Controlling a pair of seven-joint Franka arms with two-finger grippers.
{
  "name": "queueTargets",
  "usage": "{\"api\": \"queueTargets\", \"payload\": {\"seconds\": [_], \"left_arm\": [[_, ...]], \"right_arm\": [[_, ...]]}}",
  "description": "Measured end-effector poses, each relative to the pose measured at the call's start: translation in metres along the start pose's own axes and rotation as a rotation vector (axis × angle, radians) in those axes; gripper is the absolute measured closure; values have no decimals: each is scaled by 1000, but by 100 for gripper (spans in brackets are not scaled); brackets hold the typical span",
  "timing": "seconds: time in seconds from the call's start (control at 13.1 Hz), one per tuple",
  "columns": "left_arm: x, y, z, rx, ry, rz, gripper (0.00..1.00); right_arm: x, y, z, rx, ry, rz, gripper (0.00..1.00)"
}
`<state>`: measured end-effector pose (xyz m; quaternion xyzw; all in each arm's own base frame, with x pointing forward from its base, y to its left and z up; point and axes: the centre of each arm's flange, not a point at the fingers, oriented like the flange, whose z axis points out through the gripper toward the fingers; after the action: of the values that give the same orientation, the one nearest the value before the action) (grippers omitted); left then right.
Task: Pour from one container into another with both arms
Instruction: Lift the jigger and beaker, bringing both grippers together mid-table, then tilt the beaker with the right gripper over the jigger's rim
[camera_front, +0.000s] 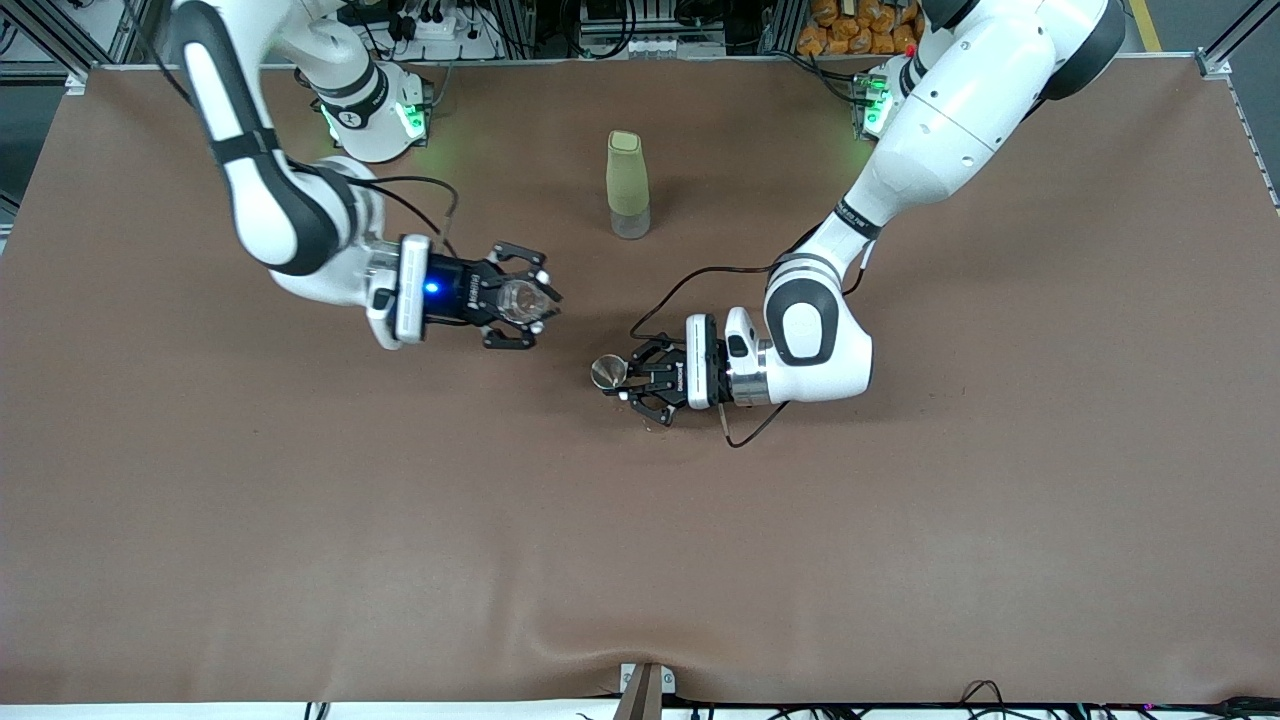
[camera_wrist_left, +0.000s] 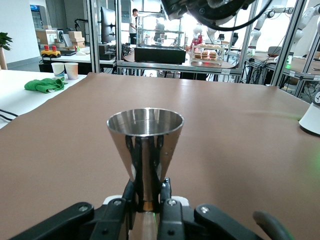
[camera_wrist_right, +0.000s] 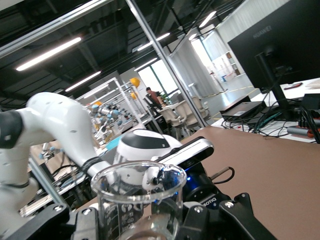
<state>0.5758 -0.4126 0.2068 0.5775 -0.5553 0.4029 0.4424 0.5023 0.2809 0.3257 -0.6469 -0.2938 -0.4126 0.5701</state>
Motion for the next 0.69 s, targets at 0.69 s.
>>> {"api": "queueTargets", "payload": {"seconds": [0.69], "left_arm": [[-2,-1,0,12,13,-19,79]], "right_arm": [[-23,23,88,-50,53,1,83]]}}
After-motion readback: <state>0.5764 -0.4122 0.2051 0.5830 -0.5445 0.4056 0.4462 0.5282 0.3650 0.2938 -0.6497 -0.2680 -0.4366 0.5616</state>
